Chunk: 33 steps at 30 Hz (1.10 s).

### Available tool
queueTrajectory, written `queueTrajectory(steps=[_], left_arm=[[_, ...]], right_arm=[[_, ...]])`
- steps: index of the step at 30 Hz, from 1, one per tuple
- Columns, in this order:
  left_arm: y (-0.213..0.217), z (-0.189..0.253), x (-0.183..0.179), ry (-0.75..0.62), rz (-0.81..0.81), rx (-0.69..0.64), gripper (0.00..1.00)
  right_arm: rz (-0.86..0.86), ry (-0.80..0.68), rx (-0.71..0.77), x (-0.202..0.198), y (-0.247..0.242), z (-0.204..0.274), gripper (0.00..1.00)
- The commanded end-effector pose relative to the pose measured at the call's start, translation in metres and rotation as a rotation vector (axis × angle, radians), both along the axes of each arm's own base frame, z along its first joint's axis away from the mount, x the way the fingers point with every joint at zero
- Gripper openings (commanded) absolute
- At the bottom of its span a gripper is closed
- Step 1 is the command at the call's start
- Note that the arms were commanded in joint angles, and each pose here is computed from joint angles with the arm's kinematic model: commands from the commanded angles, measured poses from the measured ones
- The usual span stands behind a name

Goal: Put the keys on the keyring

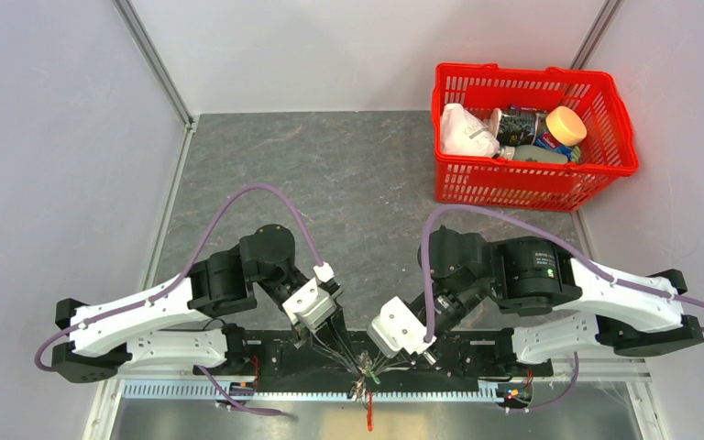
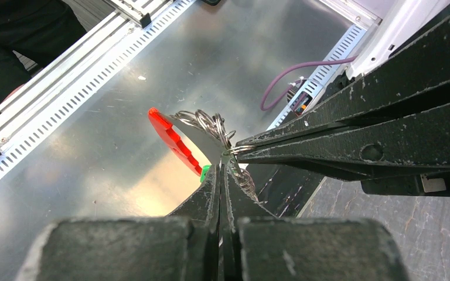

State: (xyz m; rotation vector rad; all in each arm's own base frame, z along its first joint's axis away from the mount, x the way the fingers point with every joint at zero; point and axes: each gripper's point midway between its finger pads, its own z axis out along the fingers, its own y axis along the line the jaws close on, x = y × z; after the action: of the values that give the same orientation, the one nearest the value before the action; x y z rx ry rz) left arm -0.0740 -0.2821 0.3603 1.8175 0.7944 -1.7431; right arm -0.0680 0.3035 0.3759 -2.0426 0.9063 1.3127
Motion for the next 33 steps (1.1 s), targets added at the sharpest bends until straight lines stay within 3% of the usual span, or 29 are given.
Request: queueTrajectory(steps=[1, 33], left_arm=[[0.0056, 0.0112, -0.0058, 0.003, -0.029, -0.040, 0.02], [0.0075, 0.0111, -0.0073, 0.008, -0.039, -0.032, 0.02]], right_arm=[[0.005, -0.028, 0.068, -0.0010, 0.0015, 0.0195, 0.00], [-0.004, -0.055, 0.069, 0.0016, 0.0068, 0.0211, 0.00]])
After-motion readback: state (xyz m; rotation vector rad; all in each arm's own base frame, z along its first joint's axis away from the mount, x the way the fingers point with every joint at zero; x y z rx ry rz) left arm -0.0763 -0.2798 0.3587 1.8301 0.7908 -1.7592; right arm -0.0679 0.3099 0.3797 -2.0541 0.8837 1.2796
